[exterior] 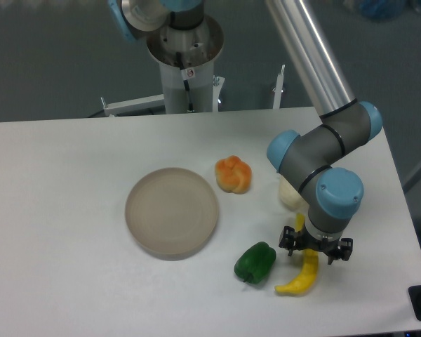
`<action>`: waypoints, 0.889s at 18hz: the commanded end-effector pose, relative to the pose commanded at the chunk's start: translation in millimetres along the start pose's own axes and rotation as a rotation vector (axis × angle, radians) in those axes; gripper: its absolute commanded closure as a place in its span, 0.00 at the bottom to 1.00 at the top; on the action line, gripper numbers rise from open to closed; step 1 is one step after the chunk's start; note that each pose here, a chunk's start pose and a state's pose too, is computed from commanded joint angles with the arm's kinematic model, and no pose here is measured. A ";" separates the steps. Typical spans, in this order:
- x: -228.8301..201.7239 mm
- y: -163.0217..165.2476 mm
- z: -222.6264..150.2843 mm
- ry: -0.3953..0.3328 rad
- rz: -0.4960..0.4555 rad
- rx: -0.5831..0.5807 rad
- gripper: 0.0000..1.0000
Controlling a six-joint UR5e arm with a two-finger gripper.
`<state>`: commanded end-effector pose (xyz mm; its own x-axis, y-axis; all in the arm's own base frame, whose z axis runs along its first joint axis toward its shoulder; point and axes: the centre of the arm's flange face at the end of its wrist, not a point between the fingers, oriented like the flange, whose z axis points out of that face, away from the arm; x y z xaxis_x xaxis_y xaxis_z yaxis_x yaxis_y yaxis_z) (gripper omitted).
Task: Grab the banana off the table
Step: 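Close the gripper around the banana's stem end, then lift the grasped banana up off the table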
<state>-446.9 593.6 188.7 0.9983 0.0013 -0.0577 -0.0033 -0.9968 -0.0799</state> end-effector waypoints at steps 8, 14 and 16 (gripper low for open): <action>-2.5 -0.9 -4.9 -0.008 0.000 0.007 0.67; -14.0 -4.5 -34.5 -0.046 0.029 0.039 0.67; -17.9 -10.2 -56.4 -0.074 0.051 0.062 0.67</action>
<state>-461.5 599.3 246.7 0.9898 -0.0411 -0.1361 -0.0598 -0.9888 -0.1366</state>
